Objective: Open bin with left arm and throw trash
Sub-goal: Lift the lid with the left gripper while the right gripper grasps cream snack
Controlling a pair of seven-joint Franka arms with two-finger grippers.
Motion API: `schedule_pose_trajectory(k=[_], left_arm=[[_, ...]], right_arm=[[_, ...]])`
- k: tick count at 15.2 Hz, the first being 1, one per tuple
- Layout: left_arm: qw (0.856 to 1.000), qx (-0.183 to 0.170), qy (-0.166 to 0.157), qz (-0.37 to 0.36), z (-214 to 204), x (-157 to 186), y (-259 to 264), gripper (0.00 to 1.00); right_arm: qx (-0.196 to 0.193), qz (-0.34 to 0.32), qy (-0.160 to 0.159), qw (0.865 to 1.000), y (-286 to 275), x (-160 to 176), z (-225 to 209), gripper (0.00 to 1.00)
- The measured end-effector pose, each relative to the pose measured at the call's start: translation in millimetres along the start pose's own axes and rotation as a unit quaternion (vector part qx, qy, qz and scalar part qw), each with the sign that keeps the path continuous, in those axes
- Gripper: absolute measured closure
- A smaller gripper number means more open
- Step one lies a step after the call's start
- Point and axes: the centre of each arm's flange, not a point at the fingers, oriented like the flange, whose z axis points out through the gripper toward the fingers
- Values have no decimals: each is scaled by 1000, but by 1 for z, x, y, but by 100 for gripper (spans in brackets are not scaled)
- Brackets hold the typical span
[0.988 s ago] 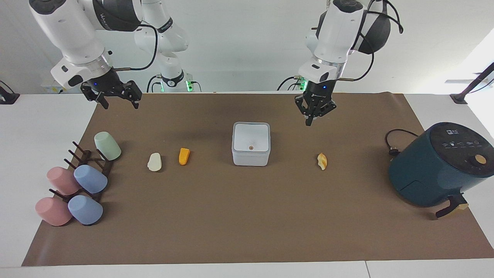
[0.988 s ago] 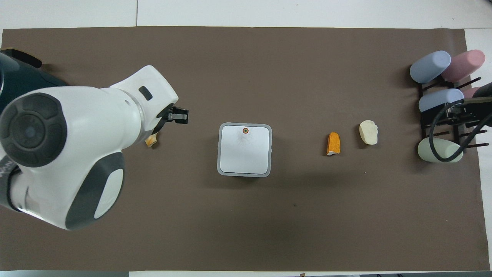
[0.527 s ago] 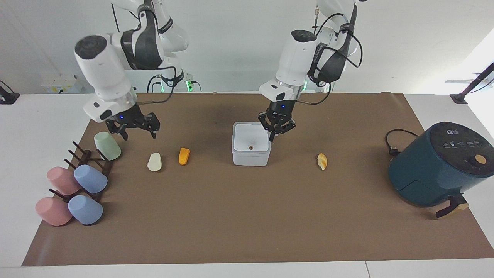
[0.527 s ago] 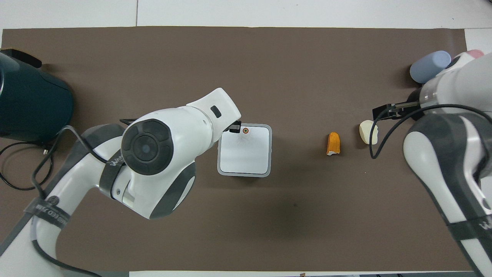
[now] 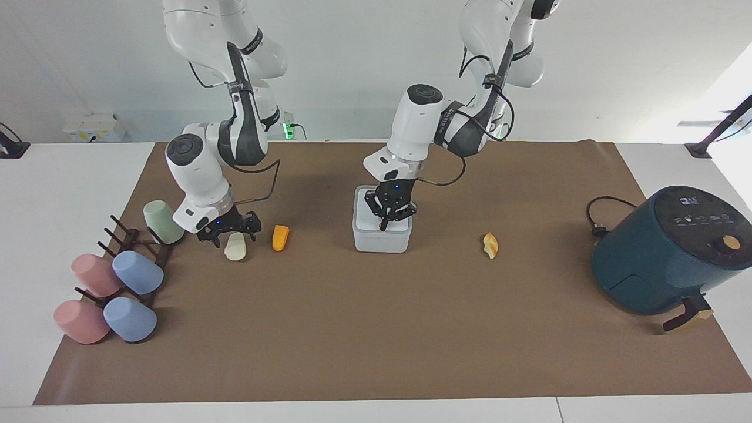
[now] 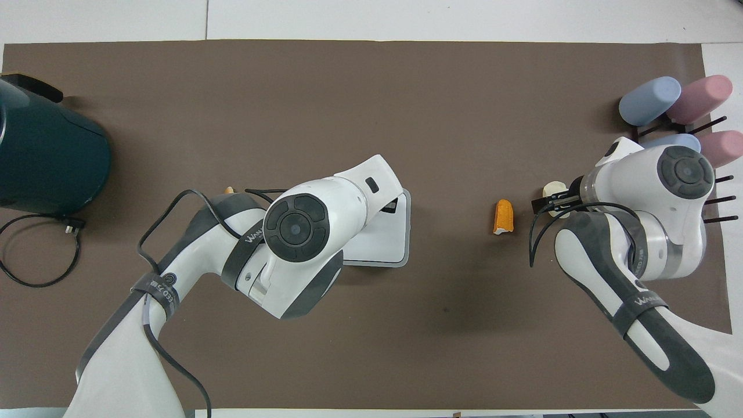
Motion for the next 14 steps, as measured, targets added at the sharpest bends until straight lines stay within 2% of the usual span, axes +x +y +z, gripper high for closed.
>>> schedule_pose_trajectory(k=[3,4,7,9,11,14], left_arm=[[1000,5,-11,1,-3,-1,0,99],[1000,11,-25,3,-8,-4,0,99],[995,42,-93,9,-40,-21,-7,99],[990,61,-128,4,-64,-30,-17,99],[985,77,-156,-9,-85,-34,-38,99],[982,82,-170,-4,-112,-34,-74,99]], right_arm=[[0,-3,-4,1000,0,3,9,4],[0,-3,-4,1000,0,3,9,11],[1,-4,-8,1000,-1,3,9,44],[1,-6,-10,1000,-2,5,7,63],[2,-8,-21,1000,-3,8,1,75],[6,-26,-55,998,-21,33,-46,82]])
